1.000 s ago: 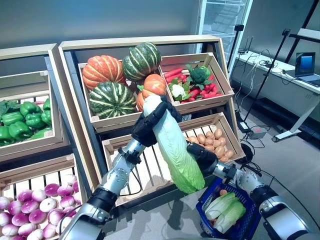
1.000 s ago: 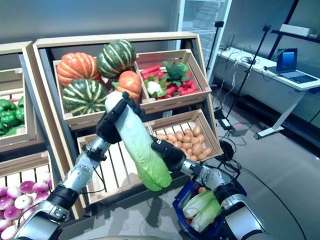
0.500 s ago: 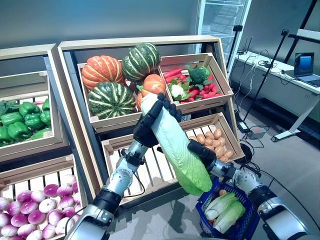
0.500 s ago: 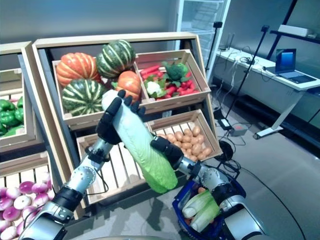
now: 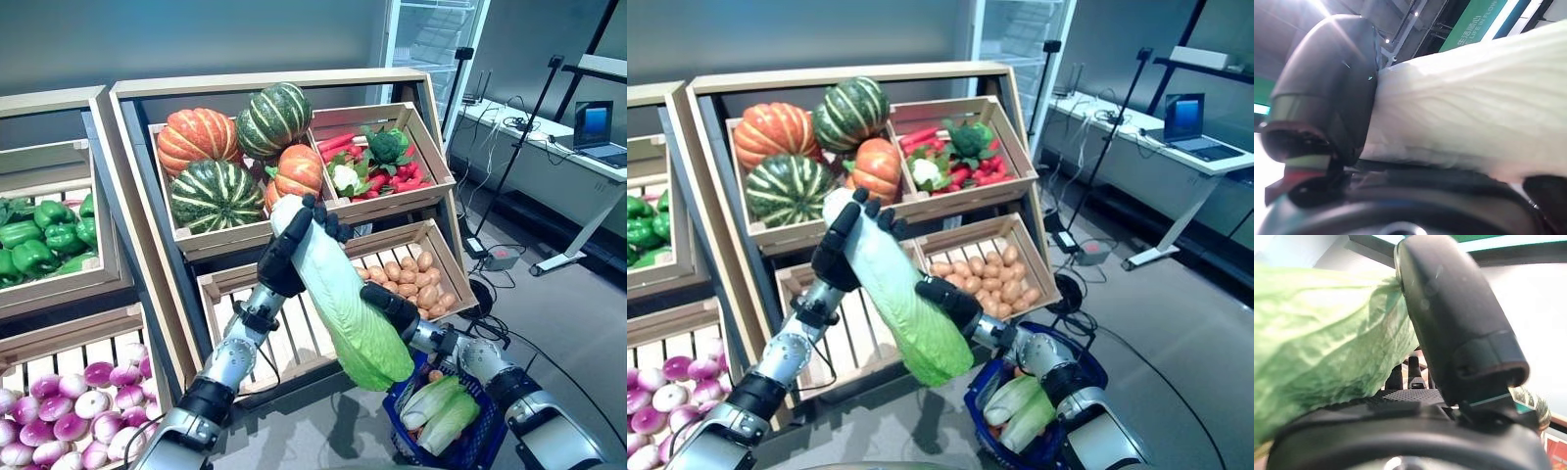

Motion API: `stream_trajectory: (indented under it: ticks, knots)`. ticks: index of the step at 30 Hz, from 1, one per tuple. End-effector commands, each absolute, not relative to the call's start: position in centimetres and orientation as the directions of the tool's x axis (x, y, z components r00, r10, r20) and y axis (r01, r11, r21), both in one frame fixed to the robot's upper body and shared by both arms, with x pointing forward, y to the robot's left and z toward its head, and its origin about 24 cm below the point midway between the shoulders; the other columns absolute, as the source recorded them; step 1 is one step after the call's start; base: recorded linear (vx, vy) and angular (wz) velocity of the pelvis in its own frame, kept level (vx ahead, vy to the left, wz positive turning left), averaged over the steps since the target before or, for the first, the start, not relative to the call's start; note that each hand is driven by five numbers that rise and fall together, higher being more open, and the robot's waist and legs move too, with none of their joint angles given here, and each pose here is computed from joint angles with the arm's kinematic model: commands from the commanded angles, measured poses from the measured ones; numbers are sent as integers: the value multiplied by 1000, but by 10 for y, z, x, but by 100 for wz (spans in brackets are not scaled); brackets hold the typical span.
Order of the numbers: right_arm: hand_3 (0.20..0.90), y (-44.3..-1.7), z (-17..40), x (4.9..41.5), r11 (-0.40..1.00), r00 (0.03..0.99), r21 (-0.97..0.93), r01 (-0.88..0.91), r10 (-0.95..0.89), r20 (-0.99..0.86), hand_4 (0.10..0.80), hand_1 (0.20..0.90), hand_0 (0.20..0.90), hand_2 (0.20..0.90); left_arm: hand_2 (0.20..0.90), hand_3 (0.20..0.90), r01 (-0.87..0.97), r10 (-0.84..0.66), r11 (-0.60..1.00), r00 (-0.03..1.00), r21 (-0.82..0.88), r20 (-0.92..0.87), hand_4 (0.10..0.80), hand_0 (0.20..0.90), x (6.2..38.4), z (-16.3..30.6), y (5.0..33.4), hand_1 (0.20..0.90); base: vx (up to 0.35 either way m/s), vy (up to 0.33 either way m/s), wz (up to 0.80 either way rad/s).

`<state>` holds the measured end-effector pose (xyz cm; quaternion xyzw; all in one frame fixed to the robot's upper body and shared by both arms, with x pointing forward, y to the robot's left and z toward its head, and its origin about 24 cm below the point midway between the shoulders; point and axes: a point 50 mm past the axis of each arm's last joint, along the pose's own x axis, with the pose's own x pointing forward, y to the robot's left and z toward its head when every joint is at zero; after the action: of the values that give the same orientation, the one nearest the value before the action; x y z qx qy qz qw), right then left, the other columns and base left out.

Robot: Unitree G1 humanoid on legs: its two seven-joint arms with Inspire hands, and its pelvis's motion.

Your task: Put vegetables into the basket

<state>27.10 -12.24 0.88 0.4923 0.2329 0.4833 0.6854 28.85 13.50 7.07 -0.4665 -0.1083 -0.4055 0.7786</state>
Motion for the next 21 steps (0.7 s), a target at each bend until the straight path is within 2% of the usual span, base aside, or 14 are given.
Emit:
stream_trajectory:
  ticks: [1, 15, 16, 17, 21]
  knots:
    - [300, 16, 122, 273, -465, -106, 631, -621, 848, 520, 400, 300, 300, 300, 300, 300, 849, -844, -147, 160, -508, 513, 400, 300, 269, 91, 0, 300, 0, 0, 0]
    - [300, 6, 113, 282, -390, -32, 660, -642, 874, 485, 400, 300, 300, 300, 300, 300, 885, -835, -57, 212, -463, 508, 400, 300, 285, 102, 12, 300, 2, 1, -2]
    - [300, 4, 113, 284, -380, -16, 663, -645, 874, 485, 400, 300, 300, 300, 371, 371, 881, -836, -37, 232, -472, 498, 447, 371, 286, 101, 14, 371, 0, 0, 0]
    - [300, 3, 113, 285, -374, -6, 664, -647, 874, 486, 400, 300, 300, 300, 900, 900, 878, -834, -25, 245, -477, 494, 800, 900, 287, 101, 16, 900, 0, 0, 0]
    - [300, -13, 107, 292, -307, 65, 685, -661, 886, 460, 400, 300, 300, 300, 900, 900, 872, -828, 30, 295, -489, 476, 800, 900, 291, 95, 29, 900, 0, 0, 0]
